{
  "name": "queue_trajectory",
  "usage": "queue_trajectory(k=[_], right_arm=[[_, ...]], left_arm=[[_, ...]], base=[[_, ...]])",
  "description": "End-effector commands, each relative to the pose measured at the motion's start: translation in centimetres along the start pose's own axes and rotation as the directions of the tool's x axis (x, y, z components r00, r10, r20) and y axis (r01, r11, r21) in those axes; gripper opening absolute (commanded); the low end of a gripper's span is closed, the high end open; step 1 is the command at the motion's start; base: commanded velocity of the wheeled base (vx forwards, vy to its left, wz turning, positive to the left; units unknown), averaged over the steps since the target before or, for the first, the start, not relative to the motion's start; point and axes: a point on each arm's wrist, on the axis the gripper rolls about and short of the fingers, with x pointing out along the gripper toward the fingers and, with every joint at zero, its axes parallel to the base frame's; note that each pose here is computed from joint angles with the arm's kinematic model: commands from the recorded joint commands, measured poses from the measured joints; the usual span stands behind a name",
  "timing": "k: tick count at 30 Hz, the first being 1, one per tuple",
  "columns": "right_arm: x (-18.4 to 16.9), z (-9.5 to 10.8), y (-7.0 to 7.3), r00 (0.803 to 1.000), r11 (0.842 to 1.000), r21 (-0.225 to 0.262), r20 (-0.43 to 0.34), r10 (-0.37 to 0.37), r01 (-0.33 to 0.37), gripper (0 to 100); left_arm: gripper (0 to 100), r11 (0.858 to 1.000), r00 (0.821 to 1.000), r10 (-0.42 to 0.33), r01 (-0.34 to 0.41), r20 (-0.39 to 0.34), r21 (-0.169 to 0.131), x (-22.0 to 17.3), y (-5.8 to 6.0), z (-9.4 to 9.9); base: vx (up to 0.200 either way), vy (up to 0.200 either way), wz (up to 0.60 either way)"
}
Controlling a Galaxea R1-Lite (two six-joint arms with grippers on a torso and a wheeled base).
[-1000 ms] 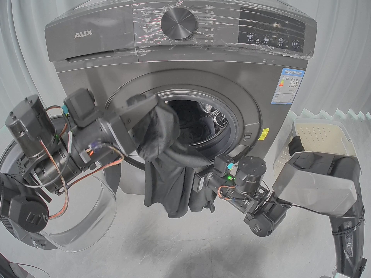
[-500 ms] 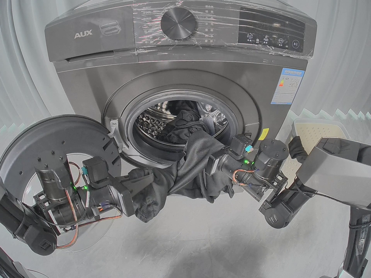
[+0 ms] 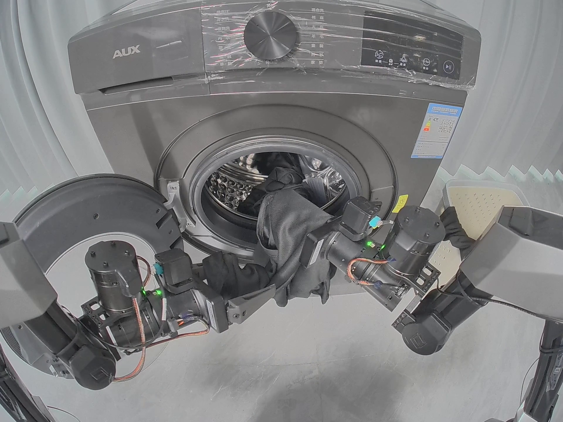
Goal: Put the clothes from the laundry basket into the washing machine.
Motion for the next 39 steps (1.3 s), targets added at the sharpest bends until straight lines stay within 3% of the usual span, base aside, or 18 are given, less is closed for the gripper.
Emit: queue_trajectory(k=[1,5,21,31,32,39], right_arm=[[-0.7,1.4,1.7,0.999,0.999,0.010,0.022,0.042,-0.043,0],[-1.0,1.8,2.5,0.998,0.998,0.017,0.023,0.062,-0.062,0],[-1.6,2.2,4.6,0.995,0.995,0.035,0.028,0.093,-0.094,0],[-2.1,2.9,4.5,0.995,0.995,0.042,0.036,0.089,-0.090,0],[-2.1,3.0,4.5,0.995,0.995,0.042,0.038,0.087,-0.089,0],[-2.7,3.1,4.0,0.997,0.996,0.041,0.025,0.075,-0.076,0]], left_arm=[[100,1.000,1.000,0.002,-0.002,-0.020,-0.006,2.9,1.1,-2.8],[100,1.000,1.000,0.000,0.000,0.006,0.002,4.4,1.6,-3.9],[100,1.000,0.998,0.001,-0.002,0.064,0.012,7.6,2.9,-3.8],[100,0.999,0.997,0.037,-0.037,0.064,0.013,8.9,3.6,-4.7],[0,0.999,0.997,0.037,-0.037,0.064,0.011,8.9,3.6,-4.7],[0,0.999,0.995,0.036,-0.037,0.098,0.016,9.2,3.6,-3.9]], base=[[0.000,0.000,0.00],[0.000,0.000,0.00],[0.000,0.000,0.00],[0.000,0.000,0.00],[0.000,0.000,0.00],[0.000,0.000,0.00]])
